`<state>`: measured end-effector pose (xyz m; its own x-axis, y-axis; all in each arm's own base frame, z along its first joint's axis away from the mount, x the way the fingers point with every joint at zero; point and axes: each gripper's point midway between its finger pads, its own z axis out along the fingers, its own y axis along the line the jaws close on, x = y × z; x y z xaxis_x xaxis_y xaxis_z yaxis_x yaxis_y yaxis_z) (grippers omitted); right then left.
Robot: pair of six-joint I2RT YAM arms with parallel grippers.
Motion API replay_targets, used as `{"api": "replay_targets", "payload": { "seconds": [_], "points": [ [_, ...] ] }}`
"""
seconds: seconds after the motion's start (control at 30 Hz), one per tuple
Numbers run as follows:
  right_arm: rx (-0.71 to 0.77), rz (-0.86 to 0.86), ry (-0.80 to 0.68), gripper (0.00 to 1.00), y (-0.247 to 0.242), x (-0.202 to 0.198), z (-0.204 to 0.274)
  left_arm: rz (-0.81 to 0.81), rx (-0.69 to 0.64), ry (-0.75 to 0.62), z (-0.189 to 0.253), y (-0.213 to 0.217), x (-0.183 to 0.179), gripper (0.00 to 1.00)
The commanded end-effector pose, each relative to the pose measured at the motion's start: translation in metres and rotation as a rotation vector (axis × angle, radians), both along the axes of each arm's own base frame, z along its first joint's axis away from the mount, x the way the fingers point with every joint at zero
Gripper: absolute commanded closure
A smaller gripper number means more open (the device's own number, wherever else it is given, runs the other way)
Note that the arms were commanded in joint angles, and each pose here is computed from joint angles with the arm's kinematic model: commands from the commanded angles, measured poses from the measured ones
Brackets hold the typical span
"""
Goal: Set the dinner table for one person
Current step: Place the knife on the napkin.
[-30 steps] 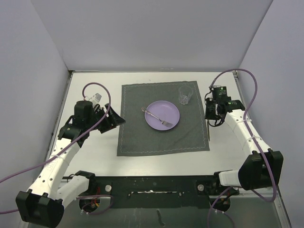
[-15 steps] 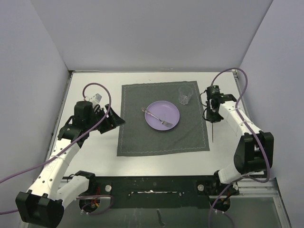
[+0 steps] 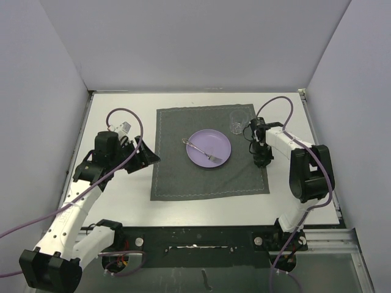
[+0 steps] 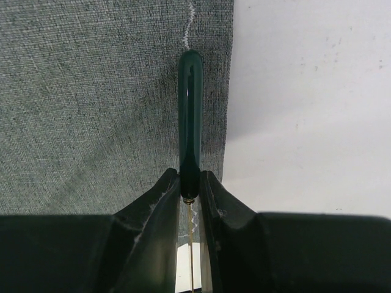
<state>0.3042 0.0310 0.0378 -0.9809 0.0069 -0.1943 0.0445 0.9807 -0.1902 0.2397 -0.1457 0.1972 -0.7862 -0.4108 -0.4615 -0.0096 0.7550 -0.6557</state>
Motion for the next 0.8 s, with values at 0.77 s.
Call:
{"api": "replay_targets", "payload": {
  "seconds": [0.77],
  "points": [
    [-0.021,0.188,-0.010,0.63,0.052,0.027,0.006,0.000,0.004,-0.083,0.024,0.003,0.002,0.36]
  ]
}}
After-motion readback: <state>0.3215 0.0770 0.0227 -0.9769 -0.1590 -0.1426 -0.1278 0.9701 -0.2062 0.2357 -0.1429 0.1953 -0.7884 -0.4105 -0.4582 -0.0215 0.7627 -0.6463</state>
